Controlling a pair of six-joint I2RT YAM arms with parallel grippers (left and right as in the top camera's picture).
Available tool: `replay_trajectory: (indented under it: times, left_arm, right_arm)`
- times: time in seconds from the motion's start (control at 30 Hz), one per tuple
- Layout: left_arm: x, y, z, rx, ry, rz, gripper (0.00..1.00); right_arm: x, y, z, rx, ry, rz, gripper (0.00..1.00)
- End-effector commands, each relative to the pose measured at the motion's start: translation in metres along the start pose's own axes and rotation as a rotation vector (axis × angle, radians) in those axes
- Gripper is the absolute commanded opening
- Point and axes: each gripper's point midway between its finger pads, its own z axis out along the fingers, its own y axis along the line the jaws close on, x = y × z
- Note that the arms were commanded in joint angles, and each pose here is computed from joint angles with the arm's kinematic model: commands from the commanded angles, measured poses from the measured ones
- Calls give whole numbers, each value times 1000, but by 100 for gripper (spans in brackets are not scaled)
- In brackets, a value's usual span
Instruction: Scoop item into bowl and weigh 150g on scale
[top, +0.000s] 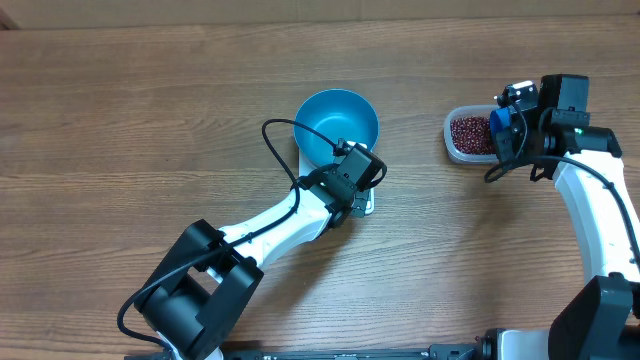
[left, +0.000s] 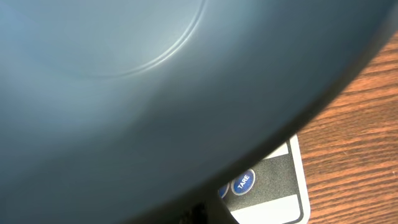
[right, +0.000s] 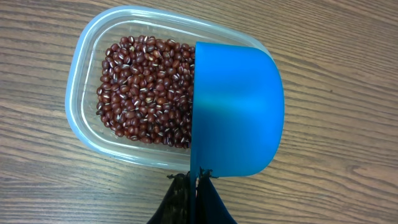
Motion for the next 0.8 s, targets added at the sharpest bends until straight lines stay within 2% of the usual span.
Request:
replay_trajectory:
  times: [0.0, 0.77]
  left_arm:
    - [2, 4, 4, -23, 1, 23, 4]
    - [6, 4, 13, -29, 12, 25, 4]
  right_arm:
    - [-12, -4, -5, 14, -31, 5, 3]
    - [-12, -4, -5, 14, -31, 6, 4]
